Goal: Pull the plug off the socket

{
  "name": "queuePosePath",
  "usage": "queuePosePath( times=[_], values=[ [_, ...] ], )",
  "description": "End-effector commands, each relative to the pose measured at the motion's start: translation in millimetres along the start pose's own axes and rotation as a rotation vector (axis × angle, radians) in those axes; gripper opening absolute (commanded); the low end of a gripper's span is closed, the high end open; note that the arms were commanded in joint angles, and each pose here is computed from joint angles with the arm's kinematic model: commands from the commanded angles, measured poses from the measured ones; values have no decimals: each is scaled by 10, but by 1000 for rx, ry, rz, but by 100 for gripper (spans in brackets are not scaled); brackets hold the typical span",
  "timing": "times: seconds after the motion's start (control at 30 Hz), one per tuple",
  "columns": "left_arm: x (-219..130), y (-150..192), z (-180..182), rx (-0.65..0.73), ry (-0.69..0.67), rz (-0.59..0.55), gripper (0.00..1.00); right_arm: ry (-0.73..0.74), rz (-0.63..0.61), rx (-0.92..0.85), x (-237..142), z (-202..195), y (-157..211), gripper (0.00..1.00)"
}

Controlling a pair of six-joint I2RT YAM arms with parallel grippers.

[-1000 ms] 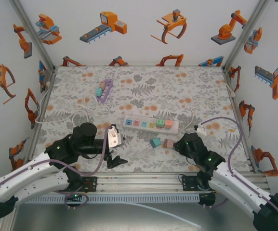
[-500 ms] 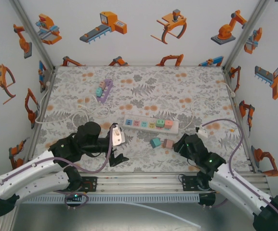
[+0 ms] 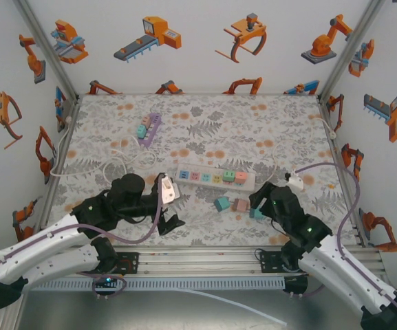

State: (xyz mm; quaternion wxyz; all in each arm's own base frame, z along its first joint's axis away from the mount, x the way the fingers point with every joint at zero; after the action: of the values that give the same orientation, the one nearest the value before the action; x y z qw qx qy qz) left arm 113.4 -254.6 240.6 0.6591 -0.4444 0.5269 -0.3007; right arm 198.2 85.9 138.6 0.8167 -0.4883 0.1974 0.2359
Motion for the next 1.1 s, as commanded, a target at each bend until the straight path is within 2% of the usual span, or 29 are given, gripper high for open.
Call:
queuePosePath(
  times=[0.0, 0.1, 0.2, 0.37, 0.47, 0.53, 0.63, 0.77, 0.87, 1.07],
  values=[
    [27, -123, 219, -115, -136, -76, 97, -12, -165, -95, -171, 160, -448, 65],
    [27, -185, 509, -239, -307, -114, 97, -87, -296, -177, -271, 385, -738, 65],
    [-18, -157, 825, -393, -490, -103, 97, -177, -440, -315, -399, 651, -993, 65],
    [-57, -63, 1148, -634, -614, -57, 97, -226, -639, -624, -527, 984, -1233, 66],
    [-96, 31, 1321, -729, -693, -36, 97, -284, -681, -843, -514, 1221, -1205, 70],
    [-129, 111, 1429, -780, -755, -27, 97, -356, -667, -944, -497, 1387, -1144, 71],
    [-143, 219, 1599, -889, -792, -37, 97, -436, -601, -1064, -388, 1571, -1022, 75],
    [-57, 359, 1799, -1054, -754, -27, 97, -457, -340, -1169, -88, 1680, -846, 80],
    [-7, 438, 1909, -1067, -762, 19, 97, -442, -129, -1168, 117, 1720, -761, 81],
    [111, 624, 2047, -1117, -760, 77, 97, -442, 164, -1187, 446, 1775, -568, 82]
  ],
)
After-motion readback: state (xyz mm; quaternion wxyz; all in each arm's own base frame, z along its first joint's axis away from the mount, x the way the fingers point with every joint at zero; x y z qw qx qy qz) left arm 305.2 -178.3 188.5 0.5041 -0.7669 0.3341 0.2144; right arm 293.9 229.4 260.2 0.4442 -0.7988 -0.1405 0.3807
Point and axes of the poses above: each hand's point on the last joint's axis, 136 mm out from that joint toward the fingers, its own x axis out along the fingers, its own z axis along the line the jaws close on, y = z × x, the point moved 2 cm from there along -x, back along the fingers, and after that the axes turned 2 degrees about -x, right-handed, at the moved point
